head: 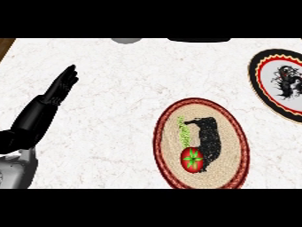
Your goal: Pick the squash from the placemat and place it in the plate
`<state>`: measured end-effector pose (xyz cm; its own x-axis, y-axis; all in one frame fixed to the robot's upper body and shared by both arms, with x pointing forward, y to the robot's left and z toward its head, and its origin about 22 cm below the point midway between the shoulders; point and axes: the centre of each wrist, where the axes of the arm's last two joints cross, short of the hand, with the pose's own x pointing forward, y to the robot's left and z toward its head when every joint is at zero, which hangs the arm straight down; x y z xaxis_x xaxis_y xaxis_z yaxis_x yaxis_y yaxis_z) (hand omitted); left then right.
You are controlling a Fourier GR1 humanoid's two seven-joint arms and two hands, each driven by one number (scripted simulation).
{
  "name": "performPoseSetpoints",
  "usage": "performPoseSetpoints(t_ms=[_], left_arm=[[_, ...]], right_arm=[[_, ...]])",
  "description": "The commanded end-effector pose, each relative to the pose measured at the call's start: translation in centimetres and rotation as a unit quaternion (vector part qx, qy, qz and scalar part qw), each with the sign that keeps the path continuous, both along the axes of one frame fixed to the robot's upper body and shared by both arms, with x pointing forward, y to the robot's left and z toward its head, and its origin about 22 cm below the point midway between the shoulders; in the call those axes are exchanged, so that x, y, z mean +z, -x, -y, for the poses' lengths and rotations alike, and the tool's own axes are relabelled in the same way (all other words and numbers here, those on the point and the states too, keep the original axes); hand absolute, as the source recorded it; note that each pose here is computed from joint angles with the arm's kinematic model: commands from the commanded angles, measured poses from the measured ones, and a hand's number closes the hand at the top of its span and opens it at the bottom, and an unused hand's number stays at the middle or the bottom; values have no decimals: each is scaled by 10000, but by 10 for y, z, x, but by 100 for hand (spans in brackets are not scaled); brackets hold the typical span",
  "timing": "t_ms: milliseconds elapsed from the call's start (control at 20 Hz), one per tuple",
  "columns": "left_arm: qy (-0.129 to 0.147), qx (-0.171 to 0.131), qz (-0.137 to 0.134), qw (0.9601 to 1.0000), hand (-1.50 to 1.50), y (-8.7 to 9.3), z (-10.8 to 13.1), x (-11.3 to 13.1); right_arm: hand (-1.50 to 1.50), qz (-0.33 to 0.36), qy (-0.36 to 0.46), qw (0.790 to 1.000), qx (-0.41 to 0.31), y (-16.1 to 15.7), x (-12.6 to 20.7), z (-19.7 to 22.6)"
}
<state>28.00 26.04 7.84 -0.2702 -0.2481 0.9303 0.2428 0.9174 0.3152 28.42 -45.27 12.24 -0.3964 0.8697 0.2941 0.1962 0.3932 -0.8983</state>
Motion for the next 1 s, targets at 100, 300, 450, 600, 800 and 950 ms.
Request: performPoseSetpoints(t_ms=[100, 300, 450, 600, 800, 950], left_arm=[[25, 0, -39, 10000, 0, -1, -8, -5], [-33, -121, -70, 9999, 0, -7, -7, -9], [15, -164, 20, 9999, 0, -8, 20, -8], [37, -155, 65, 9999, 0, -6, 13, -2], [69, -156, 46, 9998, 0, -10, 15, 7], [16, -125, 100, 9999, 0, -4, 8, 2]], right_arm=[[150, -524, 219, 9978, -332, -40, -6, 14], [-150, -1412, 498, 9850, -857, -51, -47, -3], [-150, -1536, 512, 9841, -732, -70, -53, -9], [-150, -1269, 277, 9893, -657, -69, -55, 9], [-150, -839, -324, 9958, -174, -71, -65, 3], [-150, -694, -753, 9947, 54, -62, -52, 27]])
